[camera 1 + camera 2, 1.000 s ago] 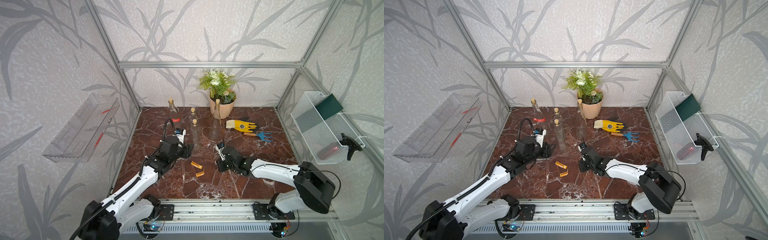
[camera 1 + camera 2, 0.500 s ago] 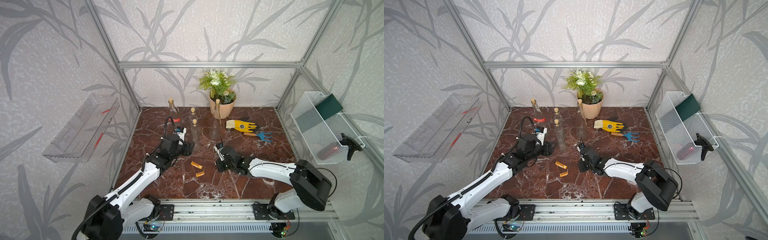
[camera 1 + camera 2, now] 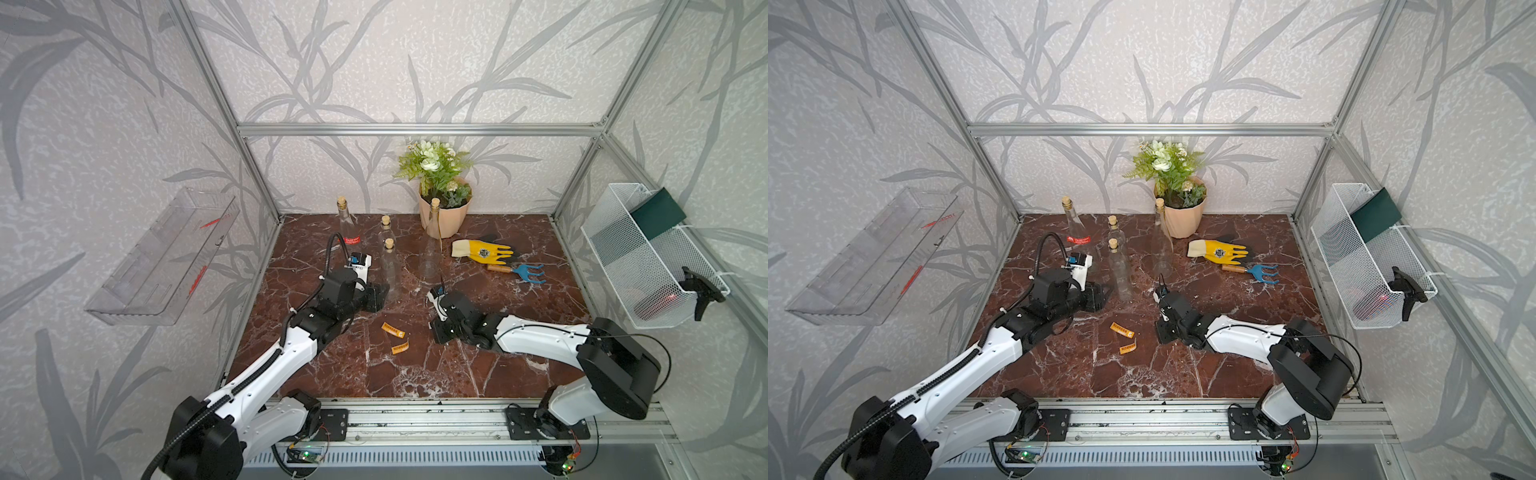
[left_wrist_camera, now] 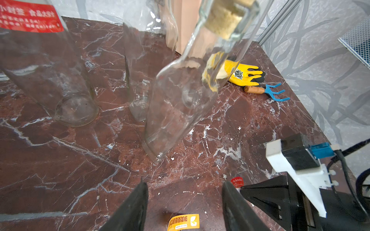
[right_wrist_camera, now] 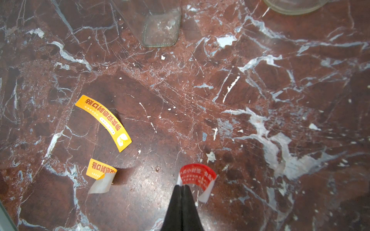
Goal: Remove the label from the bottle
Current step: Place the label at the center of the board, then pick up the bottle from the center of the board.
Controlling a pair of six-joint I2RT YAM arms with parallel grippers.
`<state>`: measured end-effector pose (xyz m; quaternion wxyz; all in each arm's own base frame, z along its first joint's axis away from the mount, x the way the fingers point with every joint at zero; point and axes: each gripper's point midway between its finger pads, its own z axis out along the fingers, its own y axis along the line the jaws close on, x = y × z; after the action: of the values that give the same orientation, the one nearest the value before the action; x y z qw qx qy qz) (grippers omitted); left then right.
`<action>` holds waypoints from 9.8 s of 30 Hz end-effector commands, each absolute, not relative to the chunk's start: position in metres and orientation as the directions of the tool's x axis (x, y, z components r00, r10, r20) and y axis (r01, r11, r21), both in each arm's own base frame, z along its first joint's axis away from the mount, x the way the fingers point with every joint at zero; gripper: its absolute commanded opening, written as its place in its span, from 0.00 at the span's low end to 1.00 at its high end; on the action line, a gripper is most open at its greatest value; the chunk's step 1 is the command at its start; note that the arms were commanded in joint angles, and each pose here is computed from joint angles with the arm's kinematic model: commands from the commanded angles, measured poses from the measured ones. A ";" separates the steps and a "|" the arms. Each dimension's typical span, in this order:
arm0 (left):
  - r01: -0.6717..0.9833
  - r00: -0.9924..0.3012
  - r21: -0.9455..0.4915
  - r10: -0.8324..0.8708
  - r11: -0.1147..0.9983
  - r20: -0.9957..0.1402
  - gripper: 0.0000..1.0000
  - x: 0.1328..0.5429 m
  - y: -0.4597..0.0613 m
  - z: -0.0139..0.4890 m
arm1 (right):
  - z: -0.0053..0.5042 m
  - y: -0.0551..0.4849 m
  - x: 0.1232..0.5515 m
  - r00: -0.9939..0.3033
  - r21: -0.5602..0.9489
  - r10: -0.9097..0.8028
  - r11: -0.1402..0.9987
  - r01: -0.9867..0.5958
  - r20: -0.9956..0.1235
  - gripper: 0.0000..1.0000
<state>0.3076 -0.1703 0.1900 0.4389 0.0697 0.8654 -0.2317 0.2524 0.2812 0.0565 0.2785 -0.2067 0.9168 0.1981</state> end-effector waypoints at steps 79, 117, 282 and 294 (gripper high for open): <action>0.287 -0.633 -0.402 -0.143 0.869 -0.761 0.59 0.291 -0.164 0.177 | 0.030 0.294 0.242 -0.813 0.269 -0.297 0.839 -0.472 -0.501 0.26; 0.287 -0.629 -0.401 -0.144 0.870 -0.764 0.59 0.290 -0.164 0.179 | 0.015 0.299 0.239 -0.835 0.272 -0.317 0.842 -0.466 -0.451 0.26; 0.120 -0.192 -0.066 -0.042 0.991 -0.981 0.00 0.414 -0.060 0.320 | 0.238 0.395 0.342 -0.328 -0.011 -0.275 0.782 -0.624 -0.904 0.77; 0.142 -0.208 -0.087 -0.056 0.986 -0.977 0.00 0.404 -0.066 0.308 | 0.222 0.398 0.357 -0.371 -0.062 -0.338 0.806 -0.589 -0.865 0.87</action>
<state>0.4096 -0.0616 0.2992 0.6160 0.0304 0.7848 -0.0610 0.3508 0.4023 0.2164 0.4810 -0.2928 0.8139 0.1429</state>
